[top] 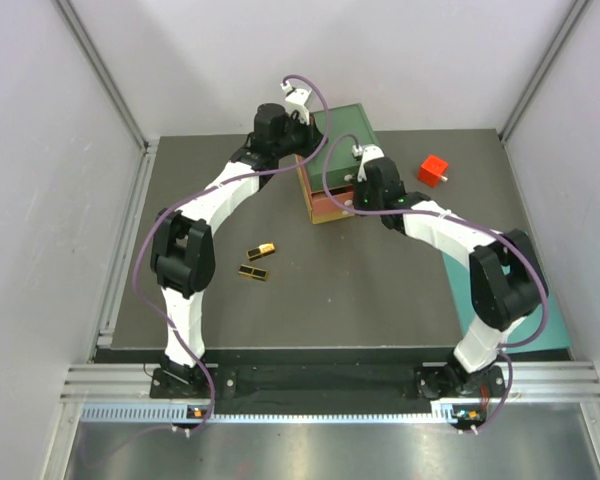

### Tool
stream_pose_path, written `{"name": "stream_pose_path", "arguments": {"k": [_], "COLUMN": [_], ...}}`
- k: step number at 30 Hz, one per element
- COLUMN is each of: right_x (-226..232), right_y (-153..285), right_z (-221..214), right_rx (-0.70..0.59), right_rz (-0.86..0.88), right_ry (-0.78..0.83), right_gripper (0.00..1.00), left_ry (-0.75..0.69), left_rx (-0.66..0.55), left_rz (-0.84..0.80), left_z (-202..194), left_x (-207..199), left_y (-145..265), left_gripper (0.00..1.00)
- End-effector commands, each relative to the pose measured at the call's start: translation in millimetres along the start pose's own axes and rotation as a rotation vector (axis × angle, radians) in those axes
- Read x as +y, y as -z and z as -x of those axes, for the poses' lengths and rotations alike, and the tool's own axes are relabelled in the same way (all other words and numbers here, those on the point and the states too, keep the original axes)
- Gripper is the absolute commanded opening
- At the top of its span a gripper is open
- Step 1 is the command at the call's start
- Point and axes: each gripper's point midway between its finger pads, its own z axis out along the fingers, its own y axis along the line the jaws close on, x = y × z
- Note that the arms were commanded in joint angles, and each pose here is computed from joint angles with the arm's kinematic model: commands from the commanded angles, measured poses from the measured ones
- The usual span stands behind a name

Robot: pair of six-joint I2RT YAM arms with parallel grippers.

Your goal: Organize the makeup

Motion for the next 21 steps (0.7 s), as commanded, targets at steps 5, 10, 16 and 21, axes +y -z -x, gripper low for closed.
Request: {"name": "stream_pose_path", "arguments": {"k": [5,10,16,21], "right_x": [12,12,13,16], "right_y": [-23,-11,19,35], "right_z": [63,43,29,21], "right_rx": [-0.18,-0.149,-0.148,-0.157], "right_rz": [0.008,0.03,0.067,0.114], "right_ry": [-0.073,-0.073,-0.084,-0.196], "right_gripper": [0.0,0.0,0.0,0.22], "left_ry": [0.122,0.113,0.12,0.127], "left_rx": [0.483,0.485,0.488,0.489], "left_rz": [0.165,0.171,0.167,0.161], "left_z": [-158,-157,-160,-161], "left_x": [46,47,47,46], "left_y": [27,28,27,26], "left_gripper": [0.0,0.0,0.0,0.0]}}
